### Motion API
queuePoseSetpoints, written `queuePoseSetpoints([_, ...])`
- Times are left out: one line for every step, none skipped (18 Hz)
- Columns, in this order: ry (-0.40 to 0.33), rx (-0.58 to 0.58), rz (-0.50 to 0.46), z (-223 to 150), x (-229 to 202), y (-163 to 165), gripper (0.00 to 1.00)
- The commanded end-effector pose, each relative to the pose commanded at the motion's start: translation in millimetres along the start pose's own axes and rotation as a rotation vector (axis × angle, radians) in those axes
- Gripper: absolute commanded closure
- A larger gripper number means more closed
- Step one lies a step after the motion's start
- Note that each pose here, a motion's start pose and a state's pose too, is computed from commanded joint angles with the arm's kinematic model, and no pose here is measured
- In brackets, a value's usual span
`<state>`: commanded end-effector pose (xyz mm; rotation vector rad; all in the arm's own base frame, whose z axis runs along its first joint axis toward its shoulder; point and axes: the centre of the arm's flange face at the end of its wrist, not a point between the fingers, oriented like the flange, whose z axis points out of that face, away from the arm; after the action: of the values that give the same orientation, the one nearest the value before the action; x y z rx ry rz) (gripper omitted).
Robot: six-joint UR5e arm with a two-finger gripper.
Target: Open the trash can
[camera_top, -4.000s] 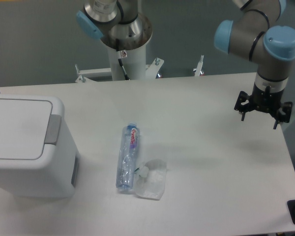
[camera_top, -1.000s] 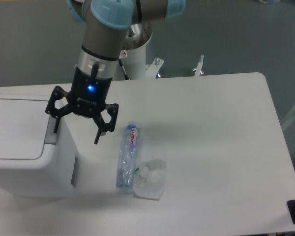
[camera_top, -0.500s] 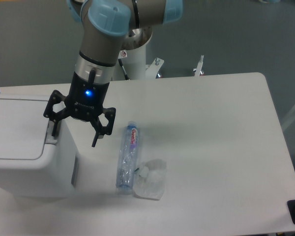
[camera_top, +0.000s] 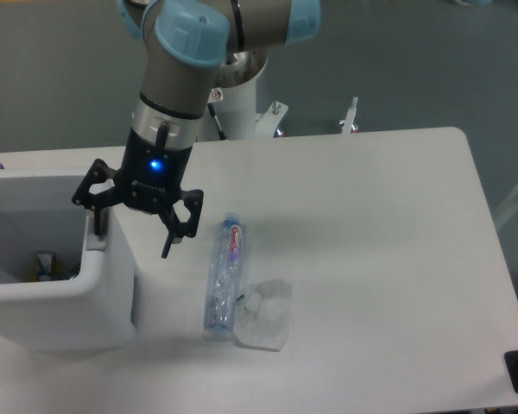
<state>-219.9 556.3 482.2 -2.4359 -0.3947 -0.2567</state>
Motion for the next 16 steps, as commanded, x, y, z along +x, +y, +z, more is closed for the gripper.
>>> queuePoseSetpoints([-0.009,0.013,-0.003,-6,-6,-4,0.0])
queuePoseSetpoints([-0.027,0.027,-0.016,-14,-21,-8,0.0])
queuePoseSetpoints([-0.043,0.041,-0.027,-22,-33,-10,0.0])
queuePoseSetpoints([-0.062,0.049,-0.039,-28,-45,-11,0.0])
queuePoseSetpoints([-0.083,0.053,-0.054,-32,-60,-11,0.0])
queuePoseSetpoints([-0.095,0.05,-0.061,-32,-72,-10,0.0])
queuePoseSetpoints([-0.108,0.044,-0.055,-30,-82,-8,0.0])
queuePoseSetpoints([-0.131,0.033,-0.041,-30,-92,-5,0.0])
queuePoseSetpoints([-0.173,0.016,-0.03,-32,-106,-1,0.0])
queuePoseSetpoints([-0.232,-0.005,-0.019,-36,-122,4,0.0])
queuePoseSetpoints([-0.293,-0.032,-0.007,-41,-138,10,0.0])
queuePoseSetpoints([-0.347,-0.07,0.006,-41,-156,17,0.0])
queuePoseSetpoints([-0.4,-0.116,0.008,-41,-183,30,0.0])
queuePoseSetpoints([-0.441,-0.158,0.019,-45,-207,43,0.0])
queuePoseSetpoints([-0.458,-0.199,0.051,-42,-221,53,0.0])
queuePoseSetpoints([-0.466,-0.237,0.072,-40,-241,64,0.0])
